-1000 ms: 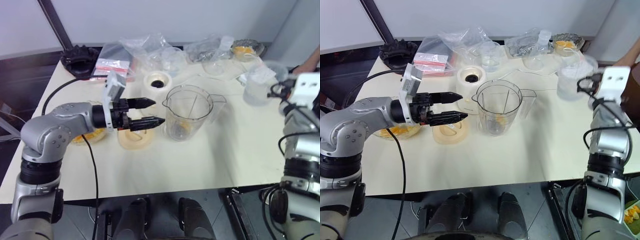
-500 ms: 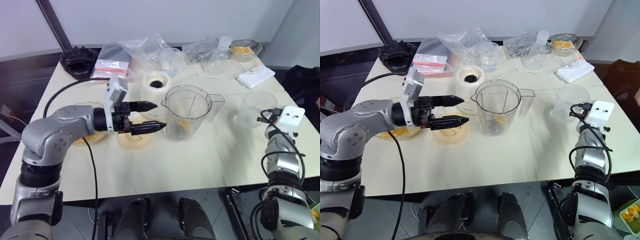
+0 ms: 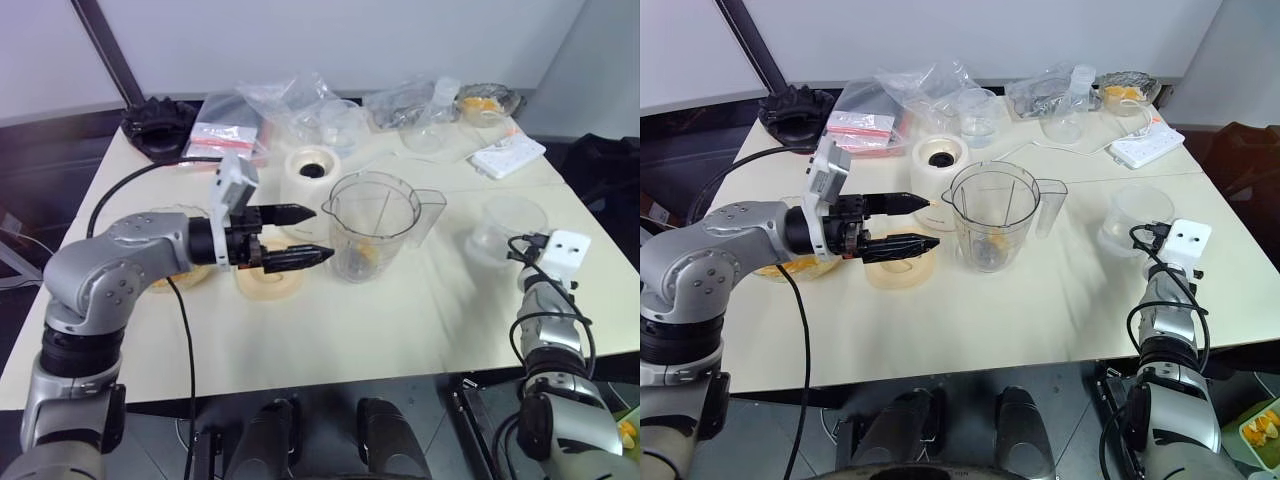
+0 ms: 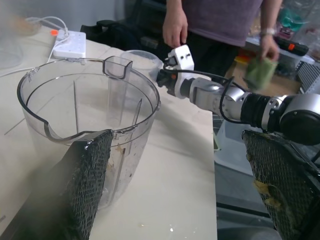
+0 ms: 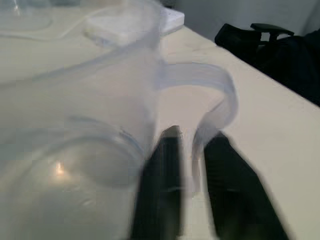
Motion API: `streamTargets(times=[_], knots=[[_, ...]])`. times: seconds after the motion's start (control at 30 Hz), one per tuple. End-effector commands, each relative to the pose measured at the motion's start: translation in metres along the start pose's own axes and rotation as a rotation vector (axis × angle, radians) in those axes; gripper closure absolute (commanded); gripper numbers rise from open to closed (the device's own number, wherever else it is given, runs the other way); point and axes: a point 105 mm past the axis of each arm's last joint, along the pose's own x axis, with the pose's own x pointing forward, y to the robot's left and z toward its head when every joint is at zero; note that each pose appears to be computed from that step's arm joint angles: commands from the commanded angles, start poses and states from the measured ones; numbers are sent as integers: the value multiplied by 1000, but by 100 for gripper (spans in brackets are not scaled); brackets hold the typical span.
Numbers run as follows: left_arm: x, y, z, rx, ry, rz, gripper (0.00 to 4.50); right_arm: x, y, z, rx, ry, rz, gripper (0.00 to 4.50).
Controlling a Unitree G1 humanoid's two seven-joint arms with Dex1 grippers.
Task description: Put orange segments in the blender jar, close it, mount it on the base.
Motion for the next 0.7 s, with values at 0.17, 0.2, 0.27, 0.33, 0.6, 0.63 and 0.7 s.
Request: streamTargets(times=[0.17, 0.2, 0.27, 0.33, 0.6, 0.63, 0.7], knots=[[2, -2, 4, 22, -15, -12, 17, -3, -9, 5, -41, -30, -4, 4], [2, -2, 3, 21, -15, -11, 17, -4, -8, 6, -43, -35, -2, 4], [2, -1, 3, 20, -15, -12, 17, -5, -7, 8, -51, -43, 2, 4], [2, -1, 2, 18, -15, -12, 17, -10, -9, 8, -70, -55, 10, 4], [-7, 12, 1, 34, 14, 34, 17, -44, -14, 20, -74, -109, 54, 4], [-13, 17, 1, 45, 32, 53, 17, -52, -12, 25, -55, -119, 98, 4], [-26, 27, -1, 83, 87, 91, 17, -72, -15, 33, -20, -130, 161, 4]])
